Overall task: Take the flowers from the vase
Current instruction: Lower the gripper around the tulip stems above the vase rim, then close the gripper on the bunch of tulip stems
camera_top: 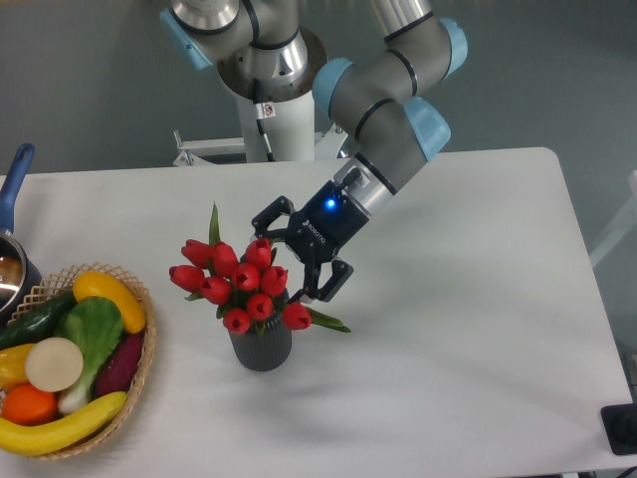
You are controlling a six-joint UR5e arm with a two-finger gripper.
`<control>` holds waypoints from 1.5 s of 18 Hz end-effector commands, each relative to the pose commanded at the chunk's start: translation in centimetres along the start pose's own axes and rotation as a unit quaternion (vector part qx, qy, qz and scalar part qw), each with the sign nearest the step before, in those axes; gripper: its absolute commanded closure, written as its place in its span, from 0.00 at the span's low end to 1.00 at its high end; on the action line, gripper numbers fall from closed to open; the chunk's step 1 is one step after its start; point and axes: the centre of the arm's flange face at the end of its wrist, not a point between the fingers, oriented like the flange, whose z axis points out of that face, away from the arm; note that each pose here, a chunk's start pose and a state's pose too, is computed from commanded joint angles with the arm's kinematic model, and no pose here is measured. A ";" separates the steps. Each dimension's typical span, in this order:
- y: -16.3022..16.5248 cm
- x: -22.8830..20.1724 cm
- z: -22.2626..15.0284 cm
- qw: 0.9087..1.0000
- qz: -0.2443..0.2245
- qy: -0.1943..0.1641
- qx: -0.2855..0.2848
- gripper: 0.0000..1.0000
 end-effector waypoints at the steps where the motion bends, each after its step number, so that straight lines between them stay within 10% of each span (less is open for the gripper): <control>1: 0.0 0.1 0.2 1.000 0.000 0.002 0.000 0.00; 10: -0.3 0.3 2.1 1.000 0.004 0.019 0.000 0.00; 17: -0.3 -0.1 1.9 1.000 0.007 0.016 0.005 0.40; 27: -0.4 -0.2 1.6 1.000 0.007 0.014 0.014 0.55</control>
